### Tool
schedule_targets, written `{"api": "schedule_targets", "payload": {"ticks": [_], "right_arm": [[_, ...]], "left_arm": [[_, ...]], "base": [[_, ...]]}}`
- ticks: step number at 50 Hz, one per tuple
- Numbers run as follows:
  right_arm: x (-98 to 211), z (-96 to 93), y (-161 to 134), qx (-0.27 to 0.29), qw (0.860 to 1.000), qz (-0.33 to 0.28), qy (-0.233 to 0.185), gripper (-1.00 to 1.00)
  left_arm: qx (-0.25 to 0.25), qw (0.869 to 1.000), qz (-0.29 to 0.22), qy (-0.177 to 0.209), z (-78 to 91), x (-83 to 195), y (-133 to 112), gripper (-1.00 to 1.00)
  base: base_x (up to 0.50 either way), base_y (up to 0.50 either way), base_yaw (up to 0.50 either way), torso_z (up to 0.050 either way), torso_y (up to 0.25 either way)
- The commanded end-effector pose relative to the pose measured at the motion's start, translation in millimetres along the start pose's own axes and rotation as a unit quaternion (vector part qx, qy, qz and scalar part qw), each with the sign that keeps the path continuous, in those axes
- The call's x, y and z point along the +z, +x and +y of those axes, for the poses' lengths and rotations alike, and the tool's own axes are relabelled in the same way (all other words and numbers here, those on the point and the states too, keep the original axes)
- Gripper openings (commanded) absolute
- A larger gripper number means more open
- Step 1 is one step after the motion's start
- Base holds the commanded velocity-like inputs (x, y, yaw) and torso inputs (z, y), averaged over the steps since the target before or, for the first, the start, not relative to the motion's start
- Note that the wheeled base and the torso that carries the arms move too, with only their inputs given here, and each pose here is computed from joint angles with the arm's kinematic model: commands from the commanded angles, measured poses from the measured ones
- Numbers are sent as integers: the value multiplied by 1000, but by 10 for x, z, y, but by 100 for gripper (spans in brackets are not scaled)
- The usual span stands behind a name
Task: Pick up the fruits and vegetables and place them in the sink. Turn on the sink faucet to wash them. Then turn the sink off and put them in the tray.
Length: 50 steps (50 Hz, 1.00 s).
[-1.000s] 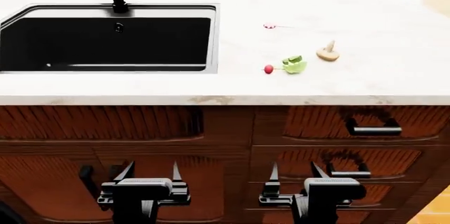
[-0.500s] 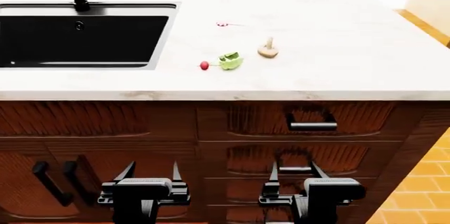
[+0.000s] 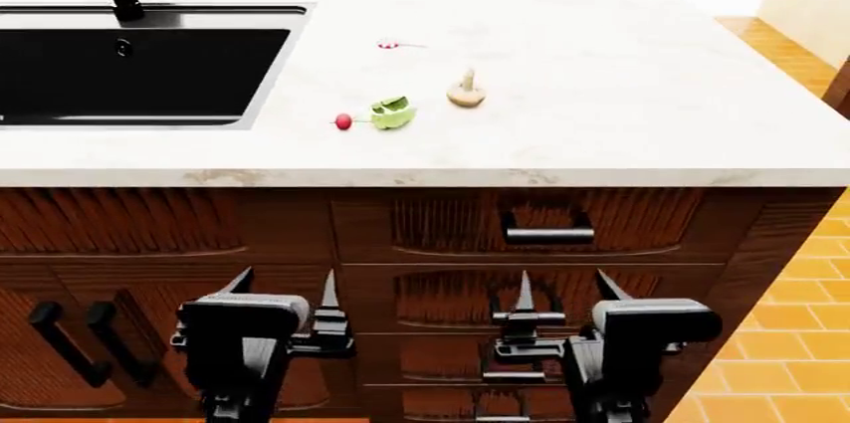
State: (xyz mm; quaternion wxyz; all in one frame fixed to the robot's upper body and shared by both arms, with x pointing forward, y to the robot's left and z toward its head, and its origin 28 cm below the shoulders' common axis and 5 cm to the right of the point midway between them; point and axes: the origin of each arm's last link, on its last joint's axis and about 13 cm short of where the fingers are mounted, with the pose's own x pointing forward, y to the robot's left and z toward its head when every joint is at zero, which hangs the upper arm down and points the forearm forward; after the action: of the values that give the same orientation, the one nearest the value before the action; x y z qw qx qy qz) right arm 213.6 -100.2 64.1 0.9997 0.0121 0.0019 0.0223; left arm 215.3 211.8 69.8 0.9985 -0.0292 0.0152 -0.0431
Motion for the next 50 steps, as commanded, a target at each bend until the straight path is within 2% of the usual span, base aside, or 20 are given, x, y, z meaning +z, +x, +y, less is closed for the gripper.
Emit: {"api": "schedule_targets", "payload": {"ticks": [1, 6, 8, 12, 15, 18, 24, 32, 38, 50], "right_arm": [[961, -41, -114, 56, 997, -59, -9, 100], [1420, -55, -60, 85, 992, -87, -41, 100], [1602, -108, -89, 93, 990, -96, -46, 100], [1977, -210, -43, 109, 985, -121, -64, 100], [2227, -269, 25, 120, 984, -119, -49, 100], [2431, -308, 97, 125, 984, -119, -53, 100], [2685, -314, 242, 135, 983, -113, -50, 100], [2912, -323, 344, 144, 980, -121, -65, 100], [2960, -268, 445, 146, 978, -130, -72, 100], [3033, -289, 452, 146, 976, -139, -80, 100]], "left_arm": [[-87, 995, -23, 31, 24, 1005, -159, 100], [-118, 990, -45, 66, 107, 1586, -178, 100], [-125, 989, -45, 63, 132, 1752, -174, 100], [-146, 984, -48, 92, 145, 2112, -173, 100], [-158, 982, -34, 100, 203, 2313, -147, 100], [-164, 982, -12, 97, 265, 2490, -164, 100], [-162, 982, -4, 93, 312, 2808, -150, 100], [-168, 980, -2, 106, 305, 3052, -153, 100], [-169, 979, 2, 110, 309, 3098, -117, 100], [-179, 977, 8, 119, 283, 3118, -107, 100]], "base": [[0, 0, 0, 0, 0], [0, 0, 0, 0, 0], [0, 0, 0, 0, 0], [223, 0, 0, 0, 0], [257, 0, 0, 0, 0], [259, 0, 0, 0, 0], [277, 0, 0, 0, 0], [382, 0, 0, 0, 0], [430, 0, 0, 0, 0], [439, 0, 0, 0, 0]]}}
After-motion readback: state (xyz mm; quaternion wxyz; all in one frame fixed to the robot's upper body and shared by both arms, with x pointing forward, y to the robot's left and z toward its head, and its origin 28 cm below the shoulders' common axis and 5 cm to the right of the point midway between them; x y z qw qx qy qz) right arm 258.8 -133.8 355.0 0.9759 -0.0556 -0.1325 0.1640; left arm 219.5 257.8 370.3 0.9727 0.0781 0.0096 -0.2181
